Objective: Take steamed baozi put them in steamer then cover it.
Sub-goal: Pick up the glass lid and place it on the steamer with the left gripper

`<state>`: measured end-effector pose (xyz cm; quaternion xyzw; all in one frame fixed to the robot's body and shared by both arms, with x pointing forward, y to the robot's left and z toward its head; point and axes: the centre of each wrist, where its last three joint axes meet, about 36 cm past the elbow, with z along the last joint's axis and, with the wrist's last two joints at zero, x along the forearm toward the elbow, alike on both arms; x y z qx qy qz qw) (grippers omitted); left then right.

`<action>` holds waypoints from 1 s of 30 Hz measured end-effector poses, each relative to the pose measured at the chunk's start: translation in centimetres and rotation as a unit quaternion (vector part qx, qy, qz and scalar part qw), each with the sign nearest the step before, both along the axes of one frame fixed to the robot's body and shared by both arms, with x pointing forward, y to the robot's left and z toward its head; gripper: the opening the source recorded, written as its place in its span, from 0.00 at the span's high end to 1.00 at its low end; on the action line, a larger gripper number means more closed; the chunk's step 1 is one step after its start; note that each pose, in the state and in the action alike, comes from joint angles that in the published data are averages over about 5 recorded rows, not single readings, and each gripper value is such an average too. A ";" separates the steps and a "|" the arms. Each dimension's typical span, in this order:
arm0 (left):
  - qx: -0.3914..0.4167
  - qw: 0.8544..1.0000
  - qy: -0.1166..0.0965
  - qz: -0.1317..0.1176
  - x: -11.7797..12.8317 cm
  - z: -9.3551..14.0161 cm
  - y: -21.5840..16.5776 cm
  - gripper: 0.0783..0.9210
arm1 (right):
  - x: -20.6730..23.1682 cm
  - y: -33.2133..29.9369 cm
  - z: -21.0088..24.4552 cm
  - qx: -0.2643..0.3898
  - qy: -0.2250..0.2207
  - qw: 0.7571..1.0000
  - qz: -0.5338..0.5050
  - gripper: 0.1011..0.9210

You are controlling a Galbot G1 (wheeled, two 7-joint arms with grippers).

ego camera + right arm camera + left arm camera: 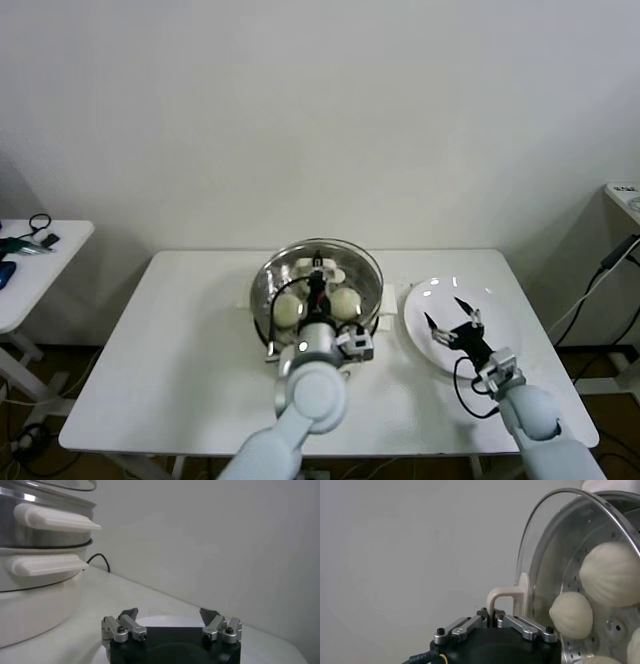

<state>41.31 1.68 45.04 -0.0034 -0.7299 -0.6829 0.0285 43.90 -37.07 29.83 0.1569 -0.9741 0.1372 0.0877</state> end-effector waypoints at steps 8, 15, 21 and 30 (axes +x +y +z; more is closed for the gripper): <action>0.010 1.000 0.007 0.006 0.4 -0.8 -0.6 0.92 | -0.1 0.0 -0.1 -0.001 0.000 1.000 0.000 0.12; 0.016 1.000 0.012 0.011 0.5 -1.5 -0.7 0.92 | -0.1 0.0 -0.2 -0.003 0.000 1.000 0.001 0.12; 0.016 1.000 0.010 0.015 0.6 -1.8 -1.0 0.92 | 0.0 0.0 -0.2 -0.003 0.000 1.000 0.002 0.12; 0.023 1.000 0.000 0.019 0.7 -2.5 -0.9 0.92 | -0.2 -0.1 -0.2 -0.004 0.000 1.000 0.002 0.12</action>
